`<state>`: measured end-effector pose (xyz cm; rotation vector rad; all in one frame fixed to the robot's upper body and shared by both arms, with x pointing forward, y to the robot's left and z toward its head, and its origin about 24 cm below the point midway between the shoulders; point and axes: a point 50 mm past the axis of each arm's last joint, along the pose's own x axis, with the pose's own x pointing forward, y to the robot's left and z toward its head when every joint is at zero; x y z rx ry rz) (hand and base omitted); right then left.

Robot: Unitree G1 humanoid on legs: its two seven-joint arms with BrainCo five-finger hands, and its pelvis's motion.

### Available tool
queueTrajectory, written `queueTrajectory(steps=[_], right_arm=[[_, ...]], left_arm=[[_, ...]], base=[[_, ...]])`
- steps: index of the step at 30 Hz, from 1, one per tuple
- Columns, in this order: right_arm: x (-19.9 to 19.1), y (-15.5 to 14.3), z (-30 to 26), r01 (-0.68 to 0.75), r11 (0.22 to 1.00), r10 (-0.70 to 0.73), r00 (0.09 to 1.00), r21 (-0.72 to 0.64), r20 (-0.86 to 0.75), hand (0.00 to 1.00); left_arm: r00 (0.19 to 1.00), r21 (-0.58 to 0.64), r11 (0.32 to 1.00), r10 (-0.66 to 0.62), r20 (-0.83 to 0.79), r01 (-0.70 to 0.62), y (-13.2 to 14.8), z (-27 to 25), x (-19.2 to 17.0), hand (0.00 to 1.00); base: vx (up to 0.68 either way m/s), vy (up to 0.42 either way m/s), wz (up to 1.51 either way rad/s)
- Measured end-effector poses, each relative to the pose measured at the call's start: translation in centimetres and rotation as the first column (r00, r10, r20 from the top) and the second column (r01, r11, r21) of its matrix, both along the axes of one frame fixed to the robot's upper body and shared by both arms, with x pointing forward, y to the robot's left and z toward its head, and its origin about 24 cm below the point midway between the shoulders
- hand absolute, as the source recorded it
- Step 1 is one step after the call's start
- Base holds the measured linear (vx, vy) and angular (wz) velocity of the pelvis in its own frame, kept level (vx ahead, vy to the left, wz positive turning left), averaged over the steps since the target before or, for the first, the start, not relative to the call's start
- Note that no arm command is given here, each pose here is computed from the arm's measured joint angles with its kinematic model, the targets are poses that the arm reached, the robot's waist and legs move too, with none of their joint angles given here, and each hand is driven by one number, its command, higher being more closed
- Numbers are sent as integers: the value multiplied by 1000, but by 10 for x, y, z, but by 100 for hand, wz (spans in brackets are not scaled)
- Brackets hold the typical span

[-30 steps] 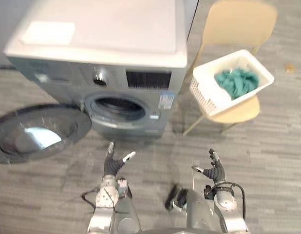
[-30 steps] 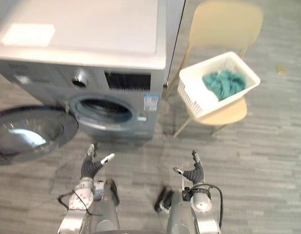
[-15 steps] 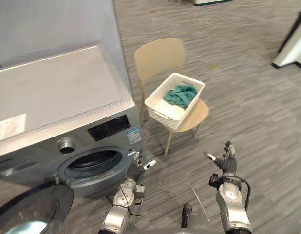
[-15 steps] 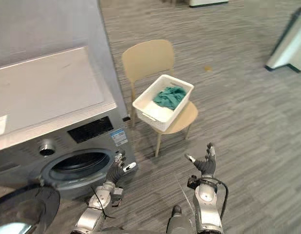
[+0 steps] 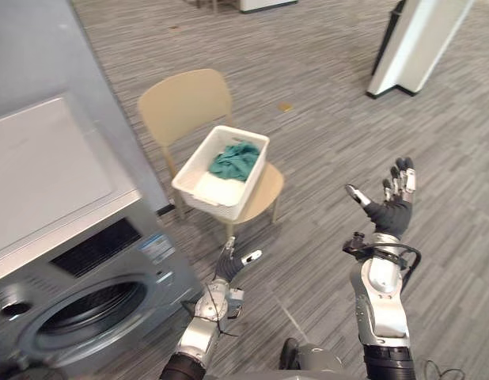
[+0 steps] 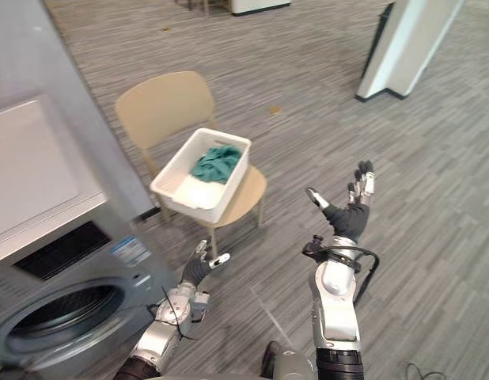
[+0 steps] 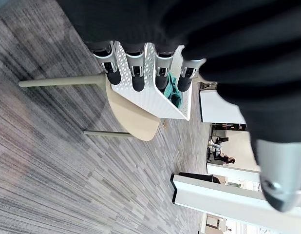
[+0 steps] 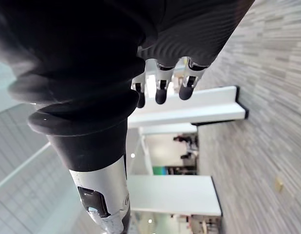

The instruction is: Pick up the laundry basket with both hands and put the clothes into the washing machine.

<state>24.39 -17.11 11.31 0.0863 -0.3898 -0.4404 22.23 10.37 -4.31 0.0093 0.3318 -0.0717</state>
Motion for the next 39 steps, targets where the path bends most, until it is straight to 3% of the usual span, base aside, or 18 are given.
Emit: queueTrajectory(steps=[2,6,12,19,26,32,36,39], right_arm=[[-1,0,5,-1,999,2,1000,-54,15,0],[-1,-12,12,47,988,-42,999,-145,33,0],[0,-10,13,44,989,-39,999,-143,37,0],[7,28,9,-94,993,96,995,-74,23,0],[8,41,3,-203,974,203,979,-97,-7,0],[5,43,-2,-241,962,239,970,-129,-34,0],[3,38,3,-258,945,259,966,-200,-23,0],[-4,18,6,-192,941,193,981,-279,-24,0]], left_arm=[[999,0,999,39,-35,-39,11,-8,-8,0],[995,-29,998,60,-85,-63,7,-17,-25,0],[987,-28,991,127,-103,-131,17,-21,-31,0],[979,16,988,157,-129,-156,26,-24,-38,0],[992,69,992,106,-71,-101,24,-14,-23,0],[984,73,992,113,-136,-103,22,-27,-32,0],[982,33,994,111,-153,-107,11,-29,-36,0],[983,30,993,117,-145,-114,11,-28,-33,0]], base=[[270,-348,-53],[290,-235,-44],[257,-40,-43],[418,14,-19],[361,-92,113],[256,-368,137],[112,-443,113],[-7,-214,143]])
